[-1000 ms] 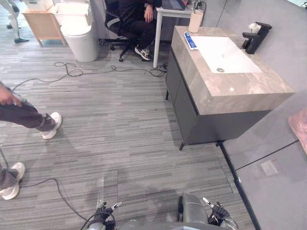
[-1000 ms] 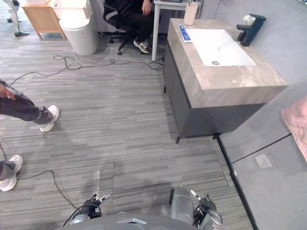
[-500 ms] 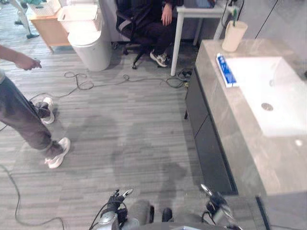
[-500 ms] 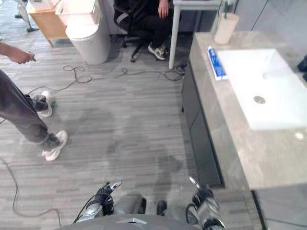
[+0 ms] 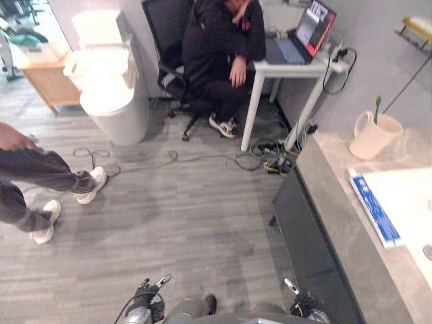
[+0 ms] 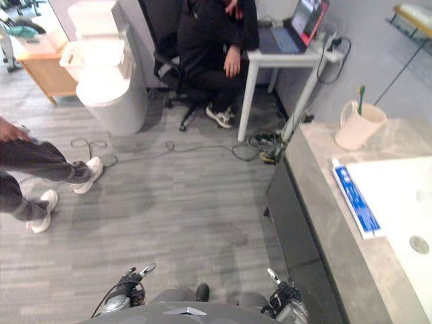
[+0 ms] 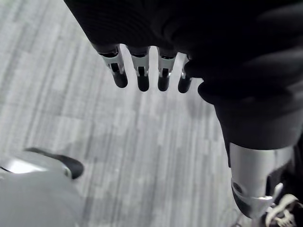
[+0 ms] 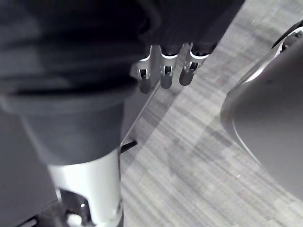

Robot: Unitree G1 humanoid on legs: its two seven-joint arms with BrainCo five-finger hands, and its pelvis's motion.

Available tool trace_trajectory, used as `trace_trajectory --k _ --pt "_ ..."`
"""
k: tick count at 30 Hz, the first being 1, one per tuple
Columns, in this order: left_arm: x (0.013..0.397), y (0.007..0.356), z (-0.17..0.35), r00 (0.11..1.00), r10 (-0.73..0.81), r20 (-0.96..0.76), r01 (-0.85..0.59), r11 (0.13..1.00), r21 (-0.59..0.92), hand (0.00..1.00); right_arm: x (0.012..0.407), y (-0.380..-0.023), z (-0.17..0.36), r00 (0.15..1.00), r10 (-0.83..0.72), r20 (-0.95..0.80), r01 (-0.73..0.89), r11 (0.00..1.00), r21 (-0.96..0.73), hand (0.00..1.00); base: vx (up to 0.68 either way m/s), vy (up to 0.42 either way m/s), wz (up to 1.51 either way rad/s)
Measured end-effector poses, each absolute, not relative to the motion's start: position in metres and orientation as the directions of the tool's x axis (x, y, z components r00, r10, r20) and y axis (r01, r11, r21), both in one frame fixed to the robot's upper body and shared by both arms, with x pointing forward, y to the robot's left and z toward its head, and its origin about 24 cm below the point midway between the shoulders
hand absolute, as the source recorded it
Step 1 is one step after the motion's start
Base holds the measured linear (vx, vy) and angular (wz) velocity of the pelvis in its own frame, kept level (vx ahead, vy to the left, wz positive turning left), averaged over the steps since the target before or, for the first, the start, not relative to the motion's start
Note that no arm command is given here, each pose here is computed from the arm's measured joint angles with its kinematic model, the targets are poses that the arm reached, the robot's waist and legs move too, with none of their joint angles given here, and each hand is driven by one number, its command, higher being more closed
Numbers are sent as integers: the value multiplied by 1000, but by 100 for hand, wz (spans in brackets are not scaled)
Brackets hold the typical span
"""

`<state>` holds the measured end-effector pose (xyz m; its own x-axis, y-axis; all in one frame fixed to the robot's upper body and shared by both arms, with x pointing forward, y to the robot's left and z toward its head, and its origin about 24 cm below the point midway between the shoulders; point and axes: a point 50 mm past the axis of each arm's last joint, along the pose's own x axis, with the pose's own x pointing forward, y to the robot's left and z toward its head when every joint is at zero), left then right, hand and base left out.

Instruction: Organize washtable

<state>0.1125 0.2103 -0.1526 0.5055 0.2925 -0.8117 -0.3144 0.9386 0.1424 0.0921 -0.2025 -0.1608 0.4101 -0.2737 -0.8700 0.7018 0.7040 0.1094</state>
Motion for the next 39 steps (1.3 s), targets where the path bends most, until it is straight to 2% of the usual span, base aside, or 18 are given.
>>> trace_trajectory --k 4,8,10,15,19,21,22,25,26,39 --pt "126 198 -150 548 262 -795 -308 946 100 0 89 -203 -162 401 -269 -876 706 699 109 0 -173 98 16" --pt "113 187 -155 520 239 -820 -324 944 70 0 73 -201 -167 346 -261 -901 731 678 85 0 146 -132 47" --pt "103 185 -158 495 240 -835 -348 936 63 0 72 -204 -167 348 -259 -901 703 708 68 0 456 -216 11" --pt "104 185 -157 503 246 -829 -373 926 48 0 97 -205 -160 437 -232 -869 549 834 53 0 302 -164 1" --pt "101 195 -156 500 262 -826 -362 929 75 0 123 -186 -156 496 -179 -849 481 871 98 0 224 -65 -25" --pt "94 193 -159 482 260 -837 -359 930 82 0 125 -190 -154 508 -191 -840 479 873 91 0 160 107 -36" --pt "91 201 -160 458 270 -847 -344 932 111 0 108 -187 -163 443 -176 -879 488 870 71 0 335 215 -20" --pt "91 214 -159 454 292 -842 -326 934 148 0 95 -185 -167 402 -177 -898 523 850 66 0 262 82 -2" --pt "61 229 -164 372 281 -884 -208 954 216 0 70 -201 -170 334 -202 -920 585 810 35 0 65 1 3" --pt "60 227 -165 364 264 -893 -204 958 200 0 69 -201 -170 333 -197 -922 566 824 29 0 -32 14 -1"
